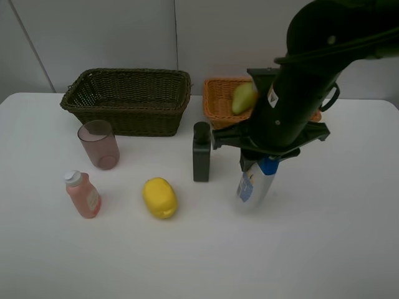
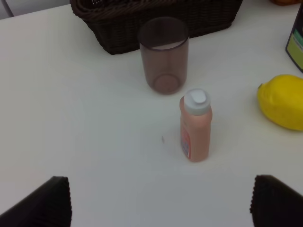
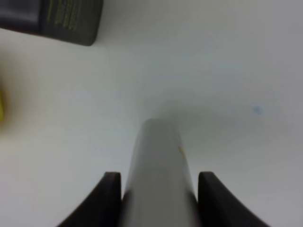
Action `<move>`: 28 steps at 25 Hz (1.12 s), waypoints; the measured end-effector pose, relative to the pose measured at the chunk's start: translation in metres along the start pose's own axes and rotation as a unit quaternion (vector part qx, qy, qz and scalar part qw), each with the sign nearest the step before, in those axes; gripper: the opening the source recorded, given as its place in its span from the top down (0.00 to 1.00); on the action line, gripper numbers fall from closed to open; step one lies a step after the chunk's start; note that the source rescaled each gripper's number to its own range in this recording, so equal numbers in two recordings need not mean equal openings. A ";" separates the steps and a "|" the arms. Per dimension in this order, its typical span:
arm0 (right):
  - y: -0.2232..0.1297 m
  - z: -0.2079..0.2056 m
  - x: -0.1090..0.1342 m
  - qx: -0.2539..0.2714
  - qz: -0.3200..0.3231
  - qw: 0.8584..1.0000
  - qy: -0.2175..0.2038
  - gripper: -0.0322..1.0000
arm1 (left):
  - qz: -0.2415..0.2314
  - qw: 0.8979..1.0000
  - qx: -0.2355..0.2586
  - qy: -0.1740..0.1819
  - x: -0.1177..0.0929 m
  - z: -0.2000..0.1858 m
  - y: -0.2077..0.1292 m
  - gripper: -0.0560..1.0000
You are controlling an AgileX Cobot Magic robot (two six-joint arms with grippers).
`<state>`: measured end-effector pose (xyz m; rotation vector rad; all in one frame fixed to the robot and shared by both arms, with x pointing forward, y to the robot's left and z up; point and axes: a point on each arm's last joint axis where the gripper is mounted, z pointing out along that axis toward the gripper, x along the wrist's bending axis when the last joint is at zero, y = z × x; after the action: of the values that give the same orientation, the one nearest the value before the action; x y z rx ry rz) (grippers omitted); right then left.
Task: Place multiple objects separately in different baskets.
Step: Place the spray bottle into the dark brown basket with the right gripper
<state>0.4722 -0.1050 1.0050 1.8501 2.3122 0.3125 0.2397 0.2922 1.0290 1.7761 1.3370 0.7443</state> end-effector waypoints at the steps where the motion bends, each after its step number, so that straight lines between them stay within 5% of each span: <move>1: 0.000 -0.005 -0.001 -0.001 -0.002 1.000 -0.001 0.97 | 0.000 1.000 0.000 0.000 0.000 0.000 0.000 0.00; 14: 0.040 -0.073 0.002 -0.081 -0.062 0.995 -0.014 0.97 | 0.000 1.000 0.000 0.000 0.000 0.000 0.000 0.00; 28: 0.090 -0.112 0.016 -0.220 -0.129 0.967 -0.008 0.97 | 0.000 1.000 0.000 0.000 0.000 0.000 0.000 0.00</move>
<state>0.5242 -0.0774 1.1372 1.3210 2.2075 0.7016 0.2397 0.2922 1.0290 1.7761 1.3370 0.7443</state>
